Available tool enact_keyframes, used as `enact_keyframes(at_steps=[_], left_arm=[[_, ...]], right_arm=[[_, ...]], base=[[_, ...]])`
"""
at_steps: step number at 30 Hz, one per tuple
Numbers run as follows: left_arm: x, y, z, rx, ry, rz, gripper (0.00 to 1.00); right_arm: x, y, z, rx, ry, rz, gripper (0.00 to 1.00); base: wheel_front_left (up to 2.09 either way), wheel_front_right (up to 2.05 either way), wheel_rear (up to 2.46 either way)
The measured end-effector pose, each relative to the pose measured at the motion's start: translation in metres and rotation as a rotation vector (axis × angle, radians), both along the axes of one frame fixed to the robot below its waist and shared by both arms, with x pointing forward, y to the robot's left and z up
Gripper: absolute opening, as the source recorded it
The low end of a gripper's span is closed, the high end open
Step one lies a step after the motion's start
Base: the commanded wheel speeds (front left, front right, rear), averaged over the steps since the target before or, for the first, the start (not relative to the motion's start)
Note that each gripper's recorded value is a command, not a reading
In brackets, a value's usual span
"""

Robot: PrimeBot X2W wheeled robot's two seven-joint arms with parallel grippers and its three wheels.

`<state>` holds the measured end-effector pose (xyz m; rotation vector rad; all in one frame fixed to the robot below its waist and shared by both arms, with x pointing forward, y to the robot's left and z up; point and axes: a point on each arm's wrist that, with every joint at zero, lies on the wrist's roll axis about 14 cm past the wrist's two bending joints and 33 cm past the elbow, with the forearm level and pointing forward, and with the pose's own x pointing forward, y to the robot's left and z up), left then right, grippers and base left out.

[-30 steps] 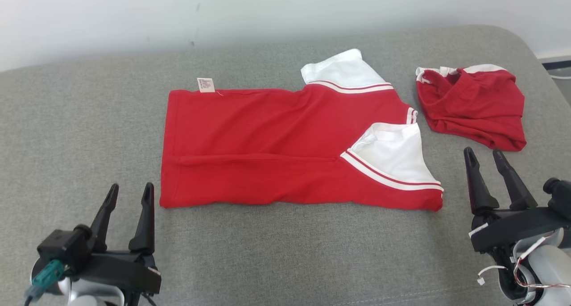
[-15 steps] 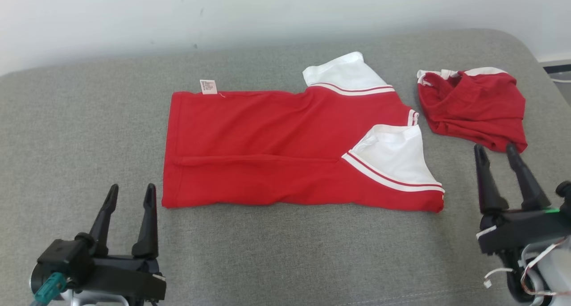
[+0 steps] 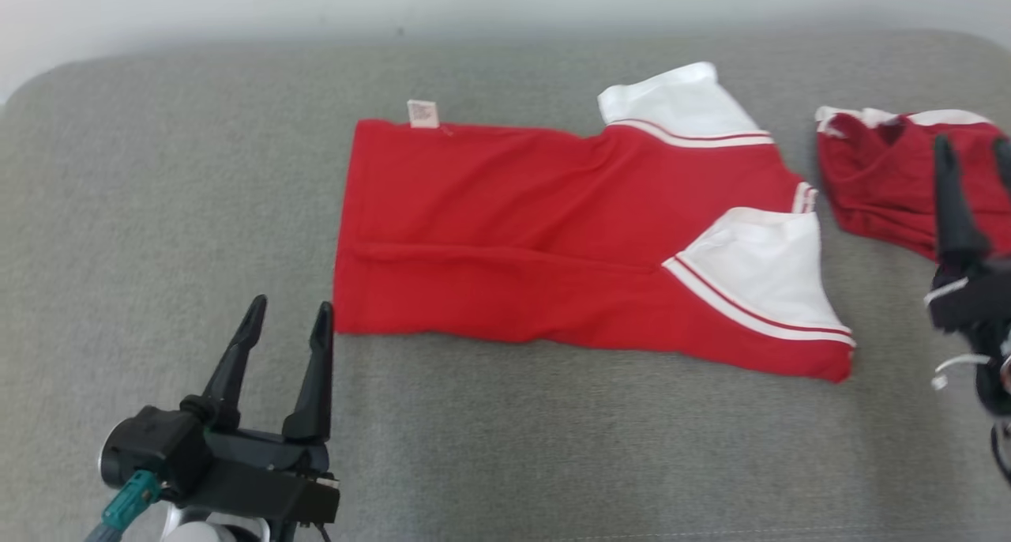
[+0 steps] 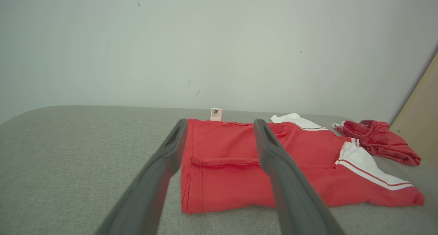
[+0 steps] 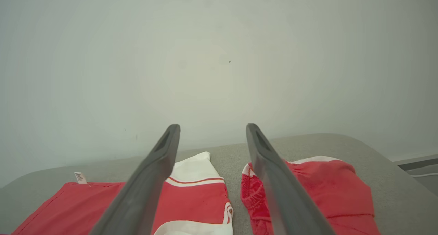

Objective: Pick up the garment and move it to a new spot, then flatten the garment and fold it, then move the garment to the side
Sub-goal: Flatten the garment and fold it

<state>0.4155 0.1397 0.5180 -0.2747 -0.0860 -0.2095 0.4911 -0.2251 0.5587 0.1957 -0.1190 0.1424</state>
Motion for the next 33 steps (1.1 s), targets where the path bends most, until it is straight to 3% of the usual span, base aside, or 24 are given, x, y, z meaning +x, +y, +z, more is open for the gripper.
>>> enact_keyframes(at_steps=[8, 14, 19, 33], left_arm=[[0.010, -0.002, 0.004, 0.011, -0.029, -0.017, 1.00], [0.036, 0.008, 0.009, 0.049, -0.053, -0.008, 1.00], [0.059, 0.012, 0.003, 0.058, -0.037, -0.010, 1.00], [0.144, 0.009, -0.015, 0.140, 0.019, -0.096, 1.00]], right_arm=[[0.058, 0.005, -0.006, 0.013, 0.068, 0.021, 1.00], [0.101, 0.038, -0.012, -0.008, 0.118, 0.102, 1.00], [0.131, 0.060, -0.032, -0.028, 0.189, 0.147, 1.00], [0.194, 0.066, -0.101, -0.059, 0.401, 0.135, 1.00]], base=[[0.00, 0.00, 0.00], [0.00, 0.00, 0.00], [0.00, 0.00, 0.00], [0.00, 0.00, 0.00]])
